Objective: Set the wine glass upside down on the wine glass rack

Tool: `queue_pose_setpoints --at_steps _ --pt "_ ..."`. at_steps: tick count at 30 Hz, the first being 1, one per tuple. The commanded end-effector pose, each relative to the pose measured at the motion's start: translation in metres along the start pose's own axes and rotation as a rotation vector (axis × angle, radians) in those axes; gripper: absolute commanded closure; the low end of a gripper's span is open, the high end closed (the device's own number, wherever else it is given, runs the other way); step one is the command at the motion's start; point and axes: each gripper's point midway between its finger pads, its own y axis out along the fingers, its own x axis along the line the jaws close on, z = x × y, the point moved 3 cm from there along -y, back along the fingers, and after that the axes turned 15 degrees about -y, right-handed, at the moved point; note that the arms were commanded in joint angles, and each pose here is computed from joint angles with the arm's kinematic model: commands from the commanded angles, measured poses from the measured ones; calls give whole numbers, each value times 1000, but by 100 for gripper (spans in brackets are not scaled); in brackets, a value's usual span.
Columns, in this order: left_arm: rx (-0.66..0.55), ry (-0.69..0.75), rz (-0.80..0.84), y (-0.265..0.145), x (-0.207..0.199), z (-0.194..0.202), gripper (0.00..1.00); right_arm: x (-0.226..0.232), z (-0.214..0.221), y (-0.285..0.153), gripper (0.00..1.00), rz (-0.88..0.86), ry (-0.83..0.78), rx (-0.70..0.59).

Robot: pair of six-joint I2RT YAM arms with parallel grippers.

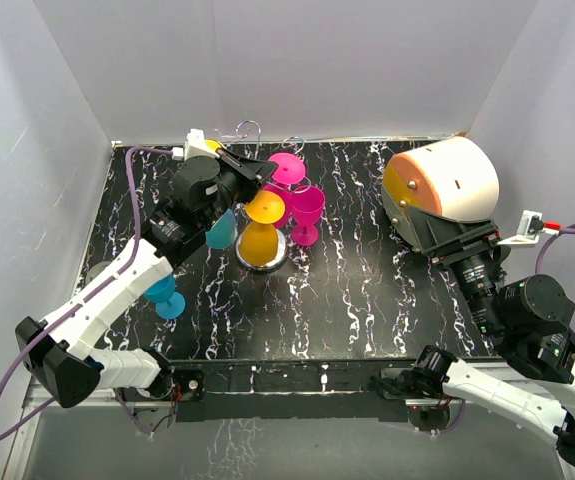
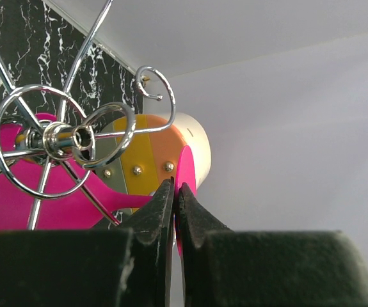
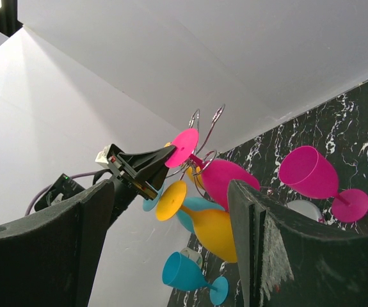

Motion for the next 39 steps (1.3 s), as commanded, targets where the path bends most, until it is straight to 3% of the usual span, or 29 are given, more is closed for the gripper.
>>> queue_pose_setpoints --at_steps 1,13,25,39 --pt "39 8 86 -12 -19 1 100 1 0 2 30 4 23 -5" --pt "69 39 109 -22 -22 2 100 3 5 5 30 1 16 11" --pt "182 150 149 -24 -37 17 100 4 11 8 30 -1 9 28" --pt "281 148 160 -15 -36 33 100 0 17 8 30 14 5 38"
